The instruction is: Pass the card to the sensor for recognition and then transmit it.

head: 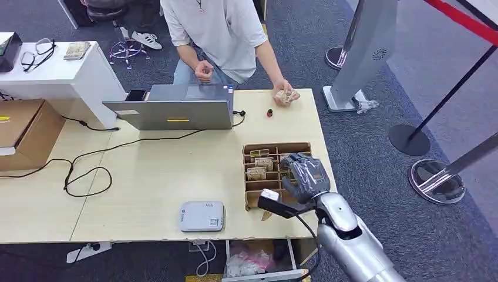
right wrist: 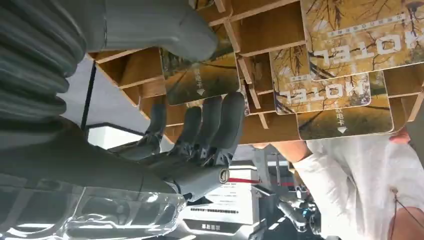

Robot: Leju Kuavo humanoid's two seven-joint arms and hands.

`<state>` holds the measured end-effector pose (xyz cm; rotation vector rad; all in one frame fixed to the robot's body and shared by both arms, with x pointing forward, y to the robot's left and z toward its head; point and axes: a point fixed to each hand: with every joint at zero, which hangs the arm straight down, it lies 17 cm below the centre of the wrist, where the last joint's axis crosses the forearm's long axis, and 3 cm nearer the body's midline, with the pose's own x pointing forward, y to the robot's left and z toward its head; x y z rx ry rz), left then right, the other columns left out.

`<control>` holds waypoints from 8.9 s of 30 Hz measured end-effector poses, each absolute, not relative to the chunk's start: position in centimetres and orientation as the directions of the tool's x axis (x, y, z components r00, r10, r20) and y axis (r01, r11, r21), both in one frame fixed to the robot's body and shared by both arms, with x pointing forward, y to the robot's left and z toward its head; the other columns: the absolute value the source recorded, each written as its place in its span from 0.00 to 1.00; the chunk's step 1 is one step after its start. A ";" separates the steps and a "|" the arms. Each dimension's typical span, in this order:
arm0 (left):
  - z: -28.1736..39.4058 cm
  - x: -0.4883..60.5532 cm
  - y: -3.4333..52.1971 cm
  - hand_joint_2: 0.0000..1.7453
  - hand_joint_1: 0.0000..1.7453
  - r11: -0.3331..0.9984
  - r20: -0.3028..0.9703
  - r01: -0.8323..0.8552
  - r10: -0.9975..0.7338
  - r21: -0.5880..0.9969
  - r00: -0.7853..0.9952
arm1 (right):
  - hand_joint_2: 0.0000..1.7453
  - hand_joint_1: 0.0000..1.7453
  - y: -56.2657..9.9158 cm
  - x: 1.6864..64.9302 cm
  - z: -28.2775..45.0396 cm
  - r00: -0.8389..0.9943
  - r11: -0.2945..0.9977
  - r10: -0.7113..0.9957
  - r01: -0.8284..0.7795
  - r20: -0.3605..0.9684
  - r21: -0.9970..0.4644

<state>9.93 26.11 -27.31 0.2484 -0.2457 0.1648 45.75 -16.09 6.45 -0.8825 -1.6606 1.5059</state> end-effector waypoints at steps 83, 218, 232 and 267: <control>-27.2 10.3 26.0 0.00 0.00 0.954 0.283 -0.207 0.142 0.216 0.949 | 1.00 0.00 -19.4 40.4 7.8 -0.462 0.076 0.886 0.071 0.035 -0.995; -27.0 10.6 25.0 0.00 0.00 0.955 0.298 -0.212 0.146 0.205 0.943 | 1.00 0.96 -18.7 44.8 7.1 -0.479 0.060 0.878 0.063 0.023 -0.996; -27.0 10.6 25.0 0.00 0.00 0.955 0.300 -0.216 0.149 0.204 0.942 | 1.00 0.00 -17.4 43.0 8.3 -0.501 0.085 0.865 0.103 0.022 -0.991; -27.1 10.2 25.2 0.00 0.00 0.951 0.283 -0.222 0.157 0.216 0.946 | 1.00 0.19 -18.0 40.7 8.4 -0.515 0.093 0.856 0.081 0.038 -0.992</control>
